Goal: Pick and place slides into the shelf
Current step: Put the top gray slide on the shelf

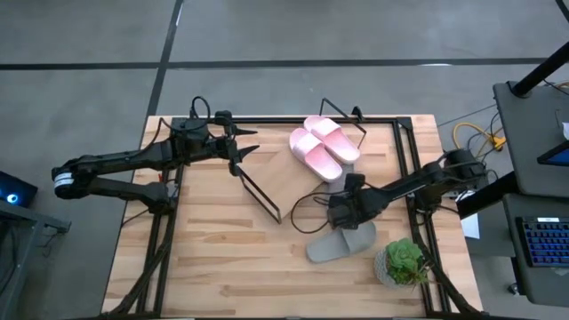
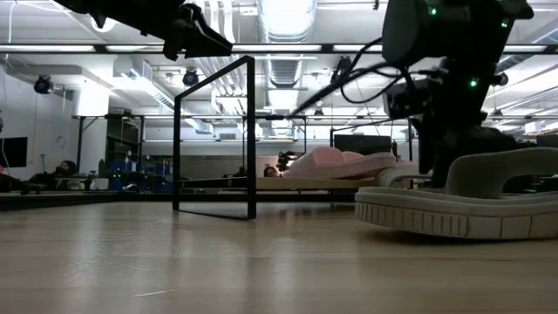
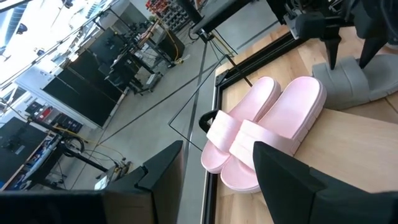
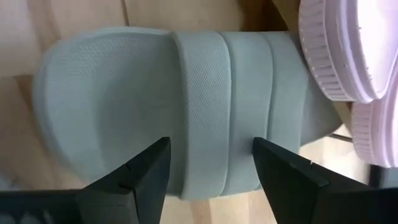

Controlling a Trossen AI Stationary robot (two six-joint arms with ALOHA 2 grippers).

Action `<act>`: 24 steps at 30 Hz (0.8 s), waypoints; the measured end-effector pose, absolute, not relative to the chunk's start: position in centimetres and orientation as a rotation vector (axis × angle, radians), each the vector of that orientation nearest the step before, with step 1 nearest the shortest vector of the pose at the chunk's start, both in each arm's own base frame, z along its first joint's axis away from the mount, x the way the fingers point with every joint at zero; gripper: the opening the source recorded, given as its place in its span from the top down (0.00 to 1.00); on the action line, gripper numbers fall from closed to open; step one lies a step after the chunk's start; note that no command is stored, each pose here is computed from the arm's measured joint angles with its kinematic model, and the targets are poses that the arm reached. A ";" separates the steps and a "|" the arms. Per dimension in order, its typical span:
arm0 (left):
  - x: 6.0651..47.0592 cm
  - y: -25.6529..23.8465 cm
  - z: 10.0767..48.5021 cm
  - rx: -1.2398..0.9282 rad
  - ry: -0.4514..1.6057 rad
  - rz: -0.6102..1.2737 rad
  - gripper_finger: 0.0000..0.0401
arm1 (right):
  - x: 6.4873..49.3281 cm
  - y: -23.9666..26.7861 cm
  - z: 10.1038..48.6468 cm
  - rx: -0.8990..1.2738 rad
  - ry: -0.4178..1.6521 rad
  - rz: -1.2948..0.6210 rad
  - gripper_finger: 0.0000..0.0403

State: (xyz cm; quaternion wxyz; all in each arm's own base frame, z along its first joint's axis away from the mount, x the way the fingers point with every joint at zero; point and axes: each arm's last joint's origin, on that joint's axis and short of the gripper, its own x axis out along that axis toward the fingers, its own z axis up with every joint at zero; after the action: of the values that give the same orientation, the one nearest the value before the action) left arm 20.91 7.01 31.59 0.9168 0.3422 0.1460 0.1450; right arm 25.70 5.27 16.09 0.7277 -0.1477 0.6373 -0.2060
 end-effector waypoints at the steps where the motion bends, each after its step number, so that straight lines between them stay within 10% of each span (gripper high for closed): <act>1: 20.9 7.0 31.6 0.704 0.300 0.298 0.55 | 25.8 5.3 15.9 -0.343 1.405 -0.468 0.46; 12: 20.9 7.0 31.6 0.704 0.300 0.298 0.55 | 25.7 5.2 15.5 -0.355 1.407 -0.527 0.50; 24: 20.9 7.0 31.5 0.703 0.310 0.294 0.55 | 25.1 5.2 15.8 -0.330 1.518 -0.483 0.96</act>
State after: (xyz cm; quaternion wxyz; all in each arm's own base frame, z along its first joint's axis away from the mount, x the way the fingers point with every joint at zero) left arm 20.90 7.00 31.50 0.9166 0.3416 0.1506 0.1429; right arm 25.07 5.17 15.77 0.6872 -0.1475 0.6779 -0.2156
